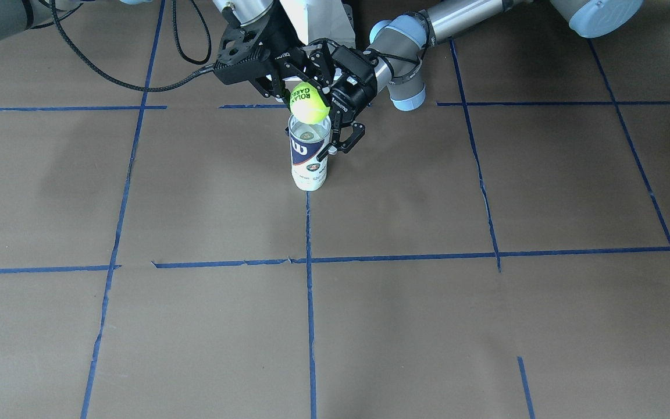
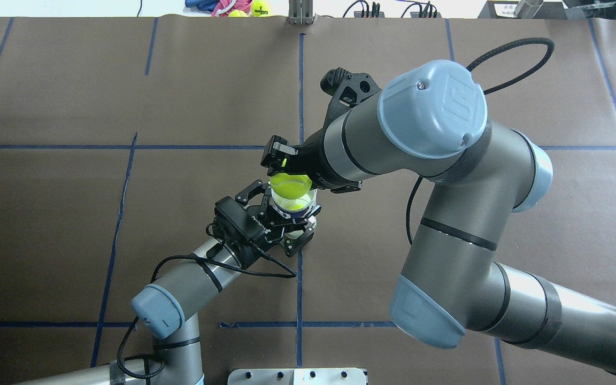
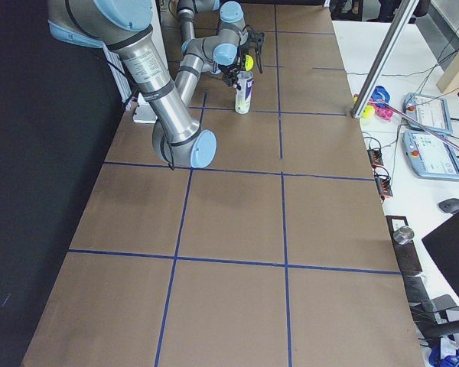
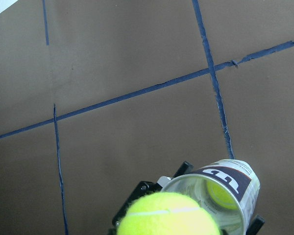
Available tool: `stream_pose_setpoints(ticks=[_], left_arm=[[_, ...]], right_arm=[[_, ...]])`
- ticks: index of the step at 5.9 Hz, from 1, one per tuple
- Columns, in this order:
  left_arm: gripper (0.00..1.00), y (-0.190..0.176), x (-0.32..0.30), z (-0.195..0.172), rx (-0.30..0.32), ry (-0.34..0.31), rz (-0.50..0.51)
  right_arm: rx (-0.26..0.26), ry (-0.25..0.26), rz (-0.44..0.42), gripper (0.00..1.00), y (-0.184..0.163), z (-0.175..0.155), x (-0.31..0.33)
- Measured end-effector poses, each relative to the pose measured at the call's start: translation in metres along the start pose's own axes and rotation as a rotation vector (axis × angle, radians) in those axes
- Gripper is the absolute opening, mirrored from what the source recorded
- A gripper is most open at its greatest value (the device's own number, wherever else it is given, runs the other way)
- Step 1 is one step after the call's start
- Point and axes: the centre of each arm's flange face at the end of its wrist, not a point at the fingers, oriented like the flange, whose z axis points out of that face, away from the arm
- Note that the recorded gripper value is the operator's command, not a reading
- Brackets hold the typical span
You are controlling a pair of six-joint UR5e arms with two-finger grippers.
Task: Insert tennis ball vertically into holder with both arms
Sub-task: 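Open the right gripper to drop the second ball into the can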
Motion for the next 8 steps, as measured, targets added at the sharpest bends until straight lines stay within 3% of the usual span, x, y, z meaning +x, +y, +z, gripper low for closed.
stream_pose_setpoints(ticks=[1, 2, 5, 6, 8], left_arm=[[0.87, 0.000, 0.000, 0.000, 0.000, 0.000, 0.000], [0.87, 0.000, 0.000, 0.000, 0.000, -0.001, 0.000], [0.87, -0.002, 0.000, 0.000, 0.003, 0.000, -0.001], [0.97, -0.002, 0.000, 0.000, 0.004, 0.000, -0.002], [1.00, -0.026, -0.006, -0.008, 0.047, 0.003, -0.020]], right_arm=[[0.000, 0.002, -0.002, 0.80, 0.001, 0.001, 0.001], [0.002, 0.002, -0.002, 0.92, 0.001, 0.001, 0.001], [0.025, -0.001, -0.001, 0.92, -0.001, 0.000, -0.001], [0.028, -0.002, -0.002, 0.93, -0.003, -0.001, -0.001], [0.054, -0.005, 0.006, 0.93, -0.020, -0.010, 0.001]])
